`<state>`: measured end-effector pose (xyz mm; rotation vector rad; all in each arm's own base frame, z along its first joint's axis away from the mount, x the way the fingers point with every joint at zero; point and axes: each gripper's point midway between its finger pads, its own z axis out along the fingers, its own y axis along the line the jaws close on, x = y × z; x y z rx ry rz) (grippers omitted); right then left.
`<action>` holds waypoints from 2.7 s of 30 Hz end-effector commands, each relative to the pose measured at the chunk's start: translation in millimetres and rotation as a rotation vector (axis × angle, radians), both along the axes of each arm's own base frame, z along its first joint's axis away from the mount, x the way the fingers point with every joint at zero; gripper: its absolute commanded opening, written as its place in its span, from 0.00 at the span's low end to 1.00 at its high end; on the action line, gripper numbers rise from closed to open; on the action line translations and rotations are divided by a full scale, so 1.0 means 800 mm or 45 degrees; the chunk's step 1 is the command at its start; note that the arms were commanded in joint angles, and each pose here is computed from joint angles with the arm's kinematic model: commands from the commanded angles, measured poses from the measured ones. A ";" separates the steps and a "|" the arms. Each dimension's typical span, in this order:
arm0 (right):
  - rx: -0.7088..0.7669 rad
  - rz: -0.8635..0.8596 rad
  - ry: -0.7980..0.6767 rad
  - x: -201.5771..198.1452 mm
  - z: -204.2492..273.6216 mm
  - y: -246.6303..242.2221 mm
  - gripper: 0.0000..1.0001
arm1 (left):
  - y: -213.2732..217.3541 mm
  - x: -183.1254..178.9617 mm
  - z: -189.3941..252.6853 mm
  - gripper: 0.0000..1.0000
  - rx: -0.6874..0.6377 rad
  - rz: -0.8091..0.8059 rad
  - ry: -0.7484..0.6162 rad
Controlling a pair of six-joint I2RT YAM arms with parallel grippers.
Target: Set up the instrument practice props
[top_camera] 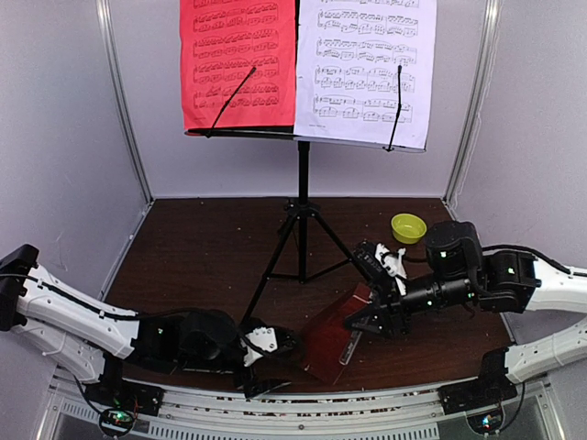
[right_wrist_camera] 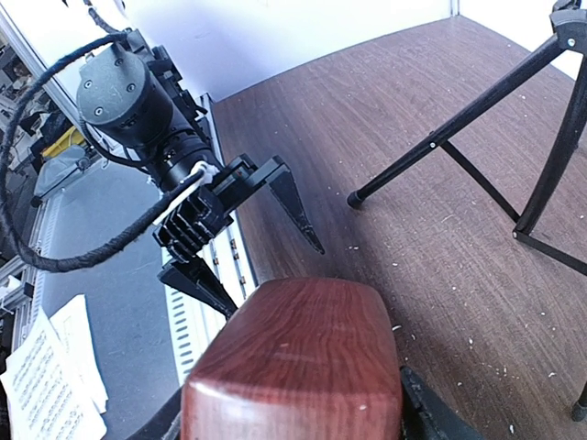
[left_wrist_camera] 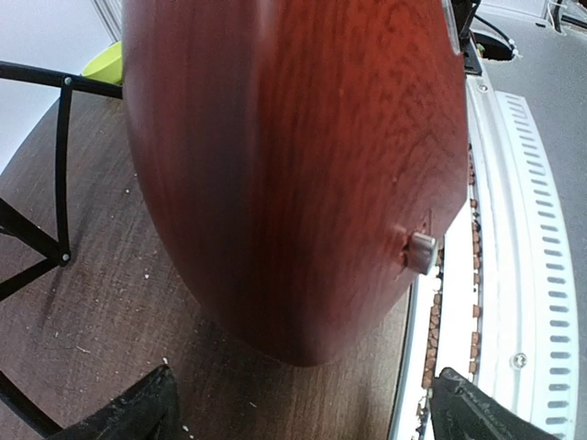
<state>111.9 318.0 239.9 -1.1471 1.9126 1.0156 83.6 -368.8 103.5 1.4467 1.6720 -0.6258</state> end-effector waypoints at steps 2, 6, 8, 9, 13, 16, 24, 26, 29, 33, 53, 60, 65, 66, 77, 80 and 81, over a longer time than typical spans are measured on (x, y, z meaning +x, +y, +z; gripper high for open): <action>0.203 -0.076 -0.076 0.021 0.051 0.007 0.00 | -0.017 0.009 0.028 0.98 -0.083 0.041 -0.035; 0.233 -0.195 0.007 0.040 0.042 0.007 0.00 | -0.023 0.013 0.024 0.98 -0.107 0.087 0.010; 0.217 -0.223 0.054 0.046 0.033 0.010 0.00 | -0.027 0.014 0.016 0.98 -0.094 0.102 0.030; 0.207 -0.232 0.074 0.048 0.028 0.012 0.00 | -0.030 0.014 0.013 0.98 -0.084 0.106 0.036; 0.198 -0.236 0.123 0.050 0.019 0.021 0.00 | -0.036 0.018 0.002 0.98 -0.056 0.125 0.040; 0.186 -0.260 0.133 0.054 0.014 0.022 0.00 | -0.040 0.019 0.003 0.97 -0.067 0.123 0.043; 0.158 -0.265 0.167 0.056 0.006 0.027 0.00 | -0.050 0.029 0.000 0.92 -0.092 0.130 0.121; 0.146 -0.272 0.168 0.056 0.004 0.026 0.00 | -0.052 0.030 0.001 0.90 -0.097 0.120 0.126; 0.135 -0.271 0.168 0.056 0.003 0.026 0.00 | -0.053 0.031 0.002 0.85 -0.099 0.106 0.133; 0.142 -0.268 0.162 0.056 0.006 0.025 0.00 | -0.054 0.034 -0.001 0.75 -0.092 0.100 0.147; 0.099 -0.449 0.161 0.081 0.004 0.013 0.00 | -0.045 0.065 0.005 0.64 -0.108 0.173 0.136; 0.014 -0.761 0.162 0.119 0.007 -0.010 0.00 | -0.006 0.098 0.053 0.97 -0.195 0.405 0.026; 0.004 -0.913 0.168 0.132 0.001 -0.014 0.00 | 0.022 0.116 0.092 0.98 -0.286 0.569 -0.025; -0.005 -0.945 0.171 0.134 -0.001 -0.015 0.00 | 0.029 0.120 0.098 0.98 -0.303 0.606 -0.033; -0.186 -1.260 0.096 0.152 -0.028 -0.012 0.00 | 0.069 0.142 0.106 0.98 -0.359 0.895 0.019; -0.191 -1.288 0.074 0.153 -0.033 -0.003 0.09 | 0.069 0.141 0.104 0.98 -0.343 0.892 0.023; -0.202 -1.285 0.074 0.152 -0.036 0.002 0.15 | 0.070 0.141 0.103 0.98 -0.343 0.891 0.024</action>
